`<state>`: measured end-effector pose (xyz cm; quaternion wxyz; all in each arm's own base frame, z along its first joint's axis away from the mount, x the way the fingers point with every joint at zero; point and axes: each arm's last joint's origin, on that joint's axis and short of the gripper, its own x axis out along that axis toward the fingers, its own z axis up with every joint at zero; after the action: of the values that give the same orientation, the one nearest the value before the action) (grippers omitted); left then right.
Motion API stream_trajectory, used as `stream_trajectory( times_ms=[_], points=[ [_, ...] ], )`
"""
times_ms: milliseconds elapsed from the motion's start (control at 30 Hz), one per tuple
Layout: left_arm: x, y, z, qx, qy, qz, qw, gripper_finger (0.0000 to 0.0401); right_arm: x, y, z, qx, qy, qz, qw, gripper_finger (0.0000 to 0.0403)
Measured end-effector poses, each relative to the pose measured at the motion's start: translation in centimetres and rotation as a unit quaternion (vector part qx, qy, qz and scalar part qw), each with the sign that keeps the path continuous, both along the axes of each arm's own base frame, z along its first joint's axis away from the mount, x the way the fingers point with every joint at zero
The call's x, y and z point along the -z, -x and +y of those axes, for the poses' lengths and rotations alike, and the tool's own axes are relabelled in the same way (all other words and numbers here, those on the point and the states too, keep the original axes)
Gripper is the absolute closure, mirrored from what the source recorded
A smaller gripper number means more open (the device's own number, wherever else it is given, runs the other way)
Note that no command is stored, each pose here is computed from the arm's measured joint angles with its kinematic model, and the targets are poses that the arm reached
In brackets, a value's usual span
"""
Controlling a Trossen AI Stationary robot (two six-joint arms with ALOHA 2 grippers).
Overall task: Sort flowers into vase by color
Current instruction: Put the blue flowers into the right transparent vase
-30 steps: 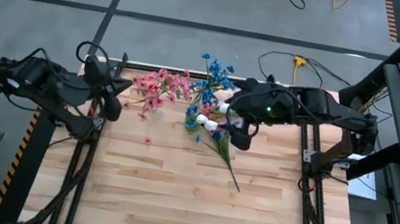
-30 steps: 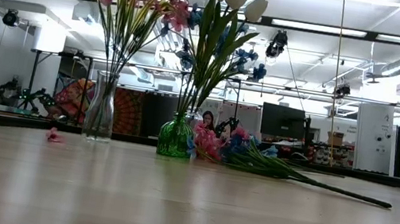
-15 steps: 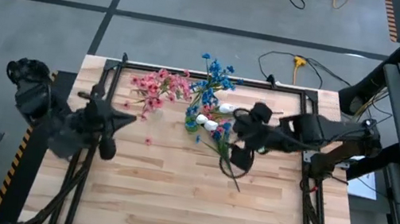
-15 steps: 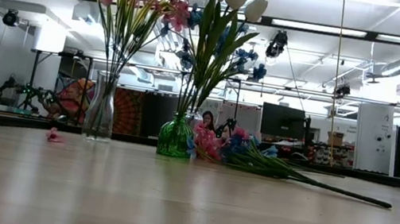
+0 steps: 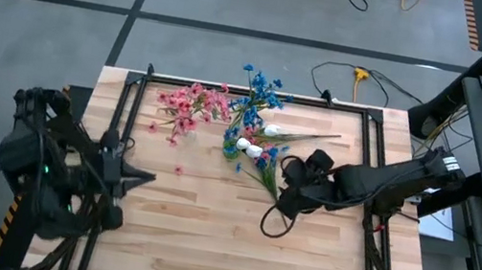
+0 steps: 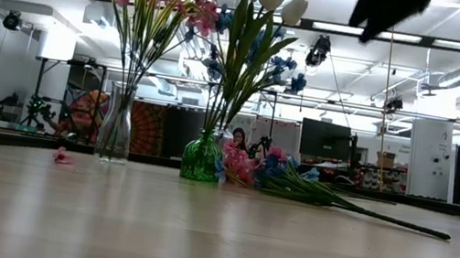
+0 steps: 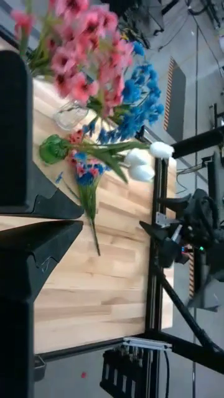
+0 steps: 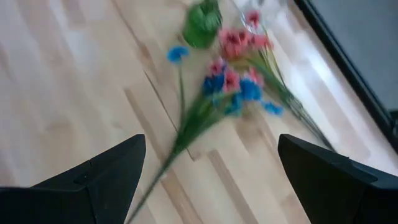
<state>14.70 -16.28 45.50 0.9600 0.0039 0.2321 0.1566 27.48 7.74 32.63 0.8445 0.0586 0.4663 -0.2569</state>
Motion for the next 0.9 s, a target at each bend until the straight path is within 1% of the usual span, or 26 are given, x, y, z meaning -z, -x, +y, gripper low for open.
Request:
stream_trajectory(
  times_ms=[133,267,400,467,567,667,800,900],
  points=[
    [1.9,-0.3,-1.8,-0.013,0.001,0.013,1.000,0.0401,2.7,-0.1,-0.1,0.016,-0.002,0.009,1.000,0.0044],
    [4.1,-0.4,-3.3,-0.011,0.001,0.035,0.999,0.0401,5.1,-0.1,-0.1,0.019,-0.005,0.011,1.000,0.0044],
    [6.5,-0.1,-4.7,0.000,0.005,0.082,0.997,0.0401,7.4,-0.2,-0.1,0.017,-0.008,0.000,1.000,0.0044],
    [7.8,0.1,-5.4,0.005,0.008,0.101,0.995,0.0401,8.7,-0.3,-0.1,-0.002,-0.001,-0.003,1.000,0.0044],
    [9.5,0.6,-6.3,0.016,0.015,0.117,0.993,0.0401,10.9,-0.2,-0.1,-0.048,0.017,-0.008,0.999,0.0044],
    [11.2,1.0,-7.2,0.027,0.031,0.122,0.992,0.0401,13.0,0.0,-0.2,-0.068,0.025,-0.031,0.997,0.0044],
    [13.1,1.0,-7.8,0.022,0.057,0.109,0.992,0.0401,15.3,0.7,-0.7,-0.057,0.044,-0.058,0.996,0.0044],
    [14.6,0.7,-8.2,0.025,0.061,0.091,0.994,0.0401,16.7,1.1,-1.0,-0.050,0.039,-0.079,0.995,0.0044]
  ],
)
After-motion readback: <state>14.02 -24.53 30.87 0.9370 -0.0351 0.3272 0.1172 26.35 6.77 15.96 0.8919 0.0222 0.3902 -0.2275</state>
